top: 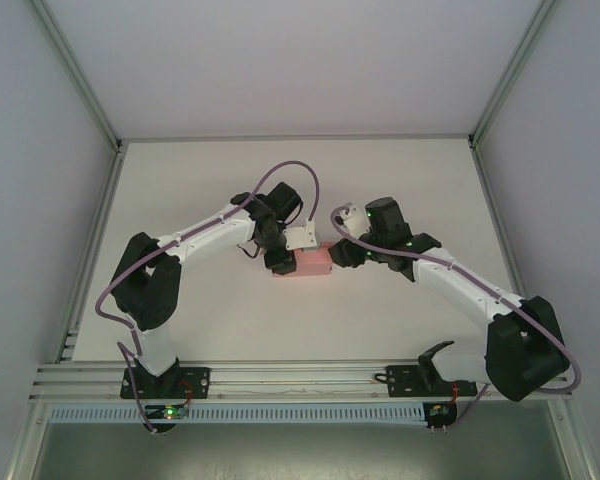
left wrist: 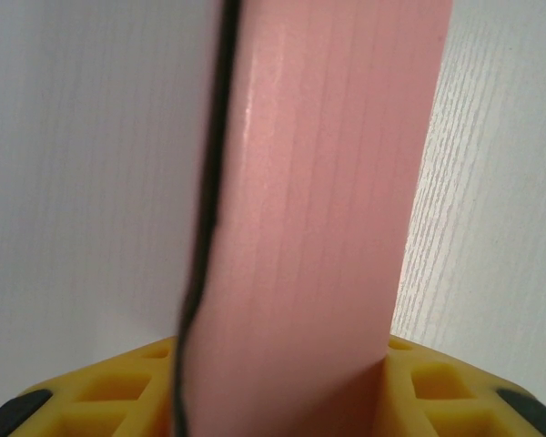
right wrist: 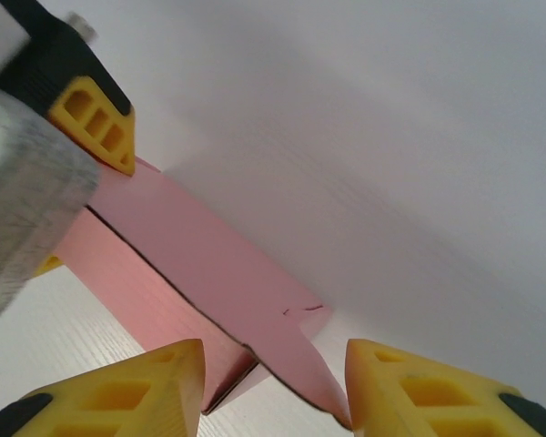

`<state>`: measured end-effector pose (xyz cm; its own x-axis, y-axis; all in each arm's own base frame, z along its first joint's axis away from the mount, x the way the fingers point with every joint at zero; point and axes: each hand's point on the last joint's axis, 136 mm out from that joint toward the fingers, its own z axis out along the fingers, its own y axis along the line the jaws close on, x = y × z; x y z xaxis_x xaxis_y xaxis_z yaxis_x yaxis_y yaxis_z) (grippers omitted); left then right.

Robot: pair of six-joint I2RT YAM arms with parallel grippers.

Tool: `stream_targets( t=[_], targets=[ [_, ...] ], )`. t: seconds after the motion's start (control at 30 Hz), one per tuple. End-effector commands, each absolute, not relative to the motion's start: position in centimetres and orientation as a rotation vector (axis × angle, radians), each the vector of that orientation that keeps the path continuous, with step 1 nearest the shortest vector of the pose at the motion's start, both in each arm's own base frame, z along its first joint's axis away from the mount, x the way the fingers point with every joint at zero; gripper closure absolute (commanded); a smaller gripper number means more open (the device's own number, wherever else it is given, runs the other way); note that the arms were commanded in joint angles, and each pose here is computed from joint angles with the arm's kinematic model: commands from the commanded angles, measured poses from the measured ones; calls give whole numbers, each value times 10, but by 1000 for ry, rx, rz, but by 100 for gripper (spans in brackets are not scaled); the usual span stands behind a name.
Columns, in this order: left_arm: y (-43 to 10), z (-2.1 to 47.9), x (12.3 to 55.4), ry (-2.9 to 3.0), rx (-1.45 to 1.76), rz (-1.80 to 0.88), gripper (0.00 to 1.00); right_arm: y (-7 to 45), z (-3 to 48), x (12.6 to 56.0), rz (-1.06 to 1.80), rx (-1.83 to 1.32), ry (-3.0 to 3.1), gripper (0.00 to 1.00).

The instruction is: Assemble paper box

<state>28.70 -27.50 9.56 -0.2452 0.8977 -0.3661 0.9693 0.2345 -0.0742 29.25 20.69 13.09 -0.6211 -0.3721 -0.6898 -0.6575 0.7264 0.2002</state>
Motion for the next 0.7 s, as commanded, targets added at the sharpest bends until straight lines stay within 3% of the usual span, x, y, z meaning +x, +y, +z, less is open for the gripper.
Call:
stream_targets(
  t=[0.0,0.2,0.27,0.33,0.47,0.67],
  targets=[
    [-264,73,267,2378,1810,-484,58,210,127,295,566,-805,2302,58],
    [-264,72,270,2385,1798,-467,58,210,135,299,571,-755,2311,81],
    [-265,72,272,2389,1792,-460,58,212,140,297,601,-725,2324,85],
    [-264,72,273,2395,1789,-454,58,216,144,291,639,-718,2333,82],
    [-264,72,273,2402,1792,-452,58,212,145,285,589,-697,2355,58],
    [-265,73,273,2393,1797,-456,58,202,144,295,471,-689,2342,59]
  ],
)
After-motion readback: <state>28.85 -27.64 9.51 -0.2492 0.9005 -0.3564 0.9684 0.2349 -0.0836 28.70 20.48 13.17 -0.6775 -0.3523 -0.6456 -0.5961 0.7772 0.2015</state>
